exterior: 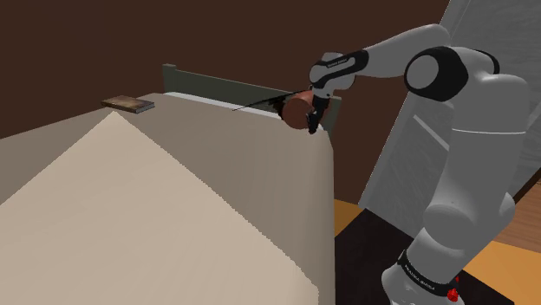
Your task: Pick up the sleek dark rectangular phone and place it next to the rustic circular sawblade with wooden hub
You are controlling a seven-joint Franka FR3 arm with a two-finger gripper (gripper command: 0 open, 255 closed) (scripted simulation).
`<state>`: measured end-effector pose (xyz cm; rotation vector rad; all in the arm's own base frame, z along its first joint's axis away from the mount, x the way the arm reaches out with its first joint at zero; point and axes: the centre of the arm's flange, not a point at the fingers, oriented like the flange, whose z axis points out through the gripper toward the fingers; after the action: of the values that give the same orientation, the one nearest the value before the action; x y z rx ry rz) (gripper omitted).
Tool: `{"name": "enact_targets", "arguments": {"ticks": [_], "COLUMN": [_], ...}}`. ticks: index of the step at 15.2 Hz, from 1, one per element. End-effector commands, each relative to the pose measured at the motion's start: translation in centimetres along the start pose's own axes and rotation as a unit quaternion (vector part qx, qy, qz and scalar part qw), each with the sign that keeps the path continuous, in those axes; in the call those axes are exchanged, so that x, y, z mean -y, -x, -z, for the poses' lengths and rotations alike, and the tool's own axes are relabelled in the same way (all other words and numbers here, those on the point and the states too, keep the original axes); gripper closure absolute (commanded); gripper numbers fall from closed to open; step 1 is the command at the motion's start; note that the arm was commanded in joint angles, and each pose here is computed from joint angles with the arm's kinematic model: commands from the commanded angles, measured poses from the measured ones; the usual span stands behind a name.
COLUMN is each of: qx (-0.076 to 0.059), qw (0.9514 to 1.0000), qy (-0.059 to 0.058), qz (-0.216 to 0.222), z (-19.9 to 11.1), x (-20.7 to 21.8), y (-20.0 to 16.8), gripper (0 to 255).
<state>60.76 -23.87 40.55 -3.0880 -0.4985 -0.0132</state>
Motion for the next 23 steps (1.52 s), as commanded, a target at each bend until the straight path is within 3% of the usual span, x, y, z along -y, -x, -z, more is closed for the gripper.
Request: {"name": "enact_targets", "arguments": {"ticks": [1, 10, 18, 19, 23], "qx": [0.000, 0.000, 0.000, 0.000, 0.000], "qw": [1.0000, 1.0000, 1.0000, 1.0000, 1.0000], "qy": [0.000, 0.000, 0.000, 0.000, 0.000], "qz": [0.000, 0.000, 0.000, 0.000, 0.000], "z": [-1.1, -6.0, -6.0, -6.0, -5.9], "x": [0.0, -0.1, -0.1, 0.0, 0.0], "y": [0.0, 0.0, 0.0, 0.0, -0.1], "gripper": [255, 255, 255, 0, 0]}}
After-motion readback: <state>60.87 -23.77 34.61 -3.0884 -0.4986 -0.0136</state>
